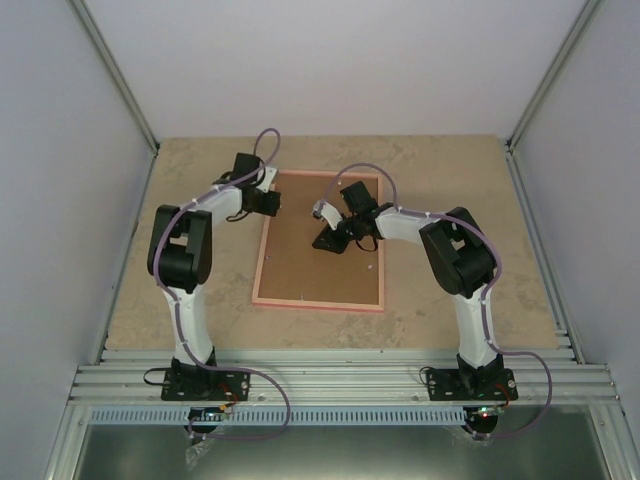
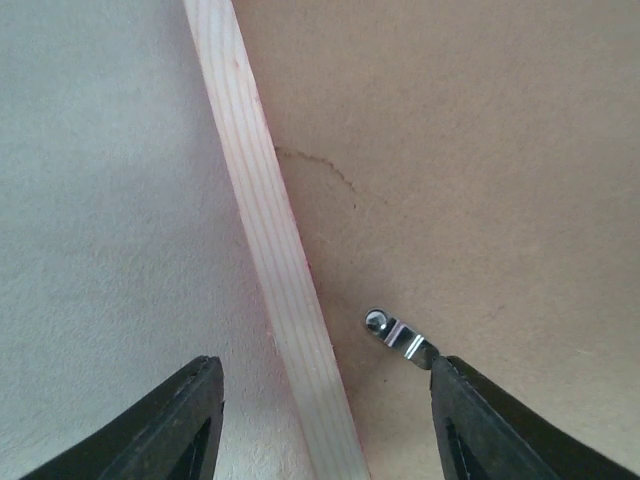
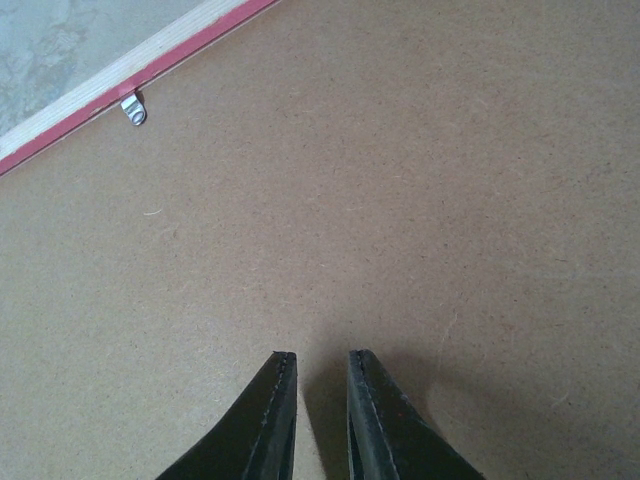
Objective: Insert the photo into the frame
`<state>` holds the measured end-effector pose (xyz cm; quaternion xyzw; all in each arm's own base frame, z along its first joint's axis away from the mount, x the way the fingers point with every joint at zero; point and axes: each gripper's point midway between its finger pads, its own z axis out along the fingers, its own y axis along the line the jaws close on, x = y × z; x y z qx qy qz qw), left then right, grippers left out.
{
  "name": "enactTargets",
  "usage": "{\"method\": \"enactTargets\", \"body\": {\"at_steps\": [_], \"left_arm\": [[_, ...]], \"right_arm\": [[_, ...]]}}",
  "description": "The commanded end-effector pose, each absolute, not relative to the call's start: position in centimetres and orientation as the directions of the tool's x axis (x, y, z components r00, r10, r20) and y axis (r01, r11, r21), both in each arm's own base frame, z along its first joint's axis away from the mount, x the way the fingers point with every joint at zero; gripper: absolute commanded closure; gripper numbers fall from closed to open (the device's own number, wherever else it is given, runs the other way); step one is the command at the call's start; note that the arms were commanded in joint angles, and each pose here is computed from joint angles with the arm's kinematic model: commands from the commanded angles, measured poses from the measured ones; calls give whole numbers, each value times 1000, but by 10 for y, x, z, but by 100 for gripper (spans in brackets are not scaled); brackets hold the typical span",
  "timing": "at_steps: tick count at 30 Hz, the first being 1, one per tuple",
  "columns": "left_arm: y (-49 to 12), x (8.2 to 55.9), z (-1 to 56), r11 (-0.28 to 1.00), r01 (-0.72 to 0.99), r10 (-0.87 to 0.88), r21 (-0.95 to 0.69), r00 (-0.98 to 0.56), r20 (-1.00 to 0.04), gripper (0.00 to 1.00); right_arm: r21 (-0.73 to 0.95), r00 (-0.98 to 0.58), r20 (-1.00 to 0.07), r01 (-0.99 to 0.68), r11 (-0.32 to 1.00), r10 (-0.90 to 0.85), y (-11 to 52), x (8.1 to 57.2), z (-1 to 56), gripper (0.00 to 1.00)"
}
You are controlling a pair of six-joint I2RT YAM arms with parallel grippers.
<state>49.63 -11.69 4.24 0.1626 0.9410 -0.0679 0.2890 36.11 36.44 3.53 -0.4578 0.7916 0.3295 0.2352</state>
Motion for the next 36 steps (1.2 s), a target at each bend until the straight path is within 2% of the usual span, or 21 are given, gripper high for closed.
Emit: {"method": "enactTargets", "body": {"at_steps": [1, 4, 15, 18, 27, 36], "left_arm": [[-126, 505, 83, 931, 349, 197, -110, -732, -652, 38], [-131, 511, 81, 930, 342, 178, -135, -741, -647, 31], [-128, 507, 39, 939, 336, 239, -76, -795, -557, 29], [-124, 502, 28, 939, 339, 259, -63, -812, -523, 34], [-112, 490, 15, 937, 350, 299, -19, -825, -479, 58], [-109, 489, 10, 925, 379, 325, -21, -822, -467, 70]], "right_arm": [[322, -485, -654, -873, 366, -581, 363, 355, 23, 82], [324, -486, -653, -873, 365, -581, 363, 355, 23, 82], [328, -489, -649, -871, 366, -582, 363, 354, 21, 82], [329, -491, -648, -870, 367, -582, 362, 354, 20, 82], [326, -489, -650, -871, 367, -582, 363, 354, 21, 83], [325, -488, -649, -871, 368, -583, 362, 355, 20, 83]]}}
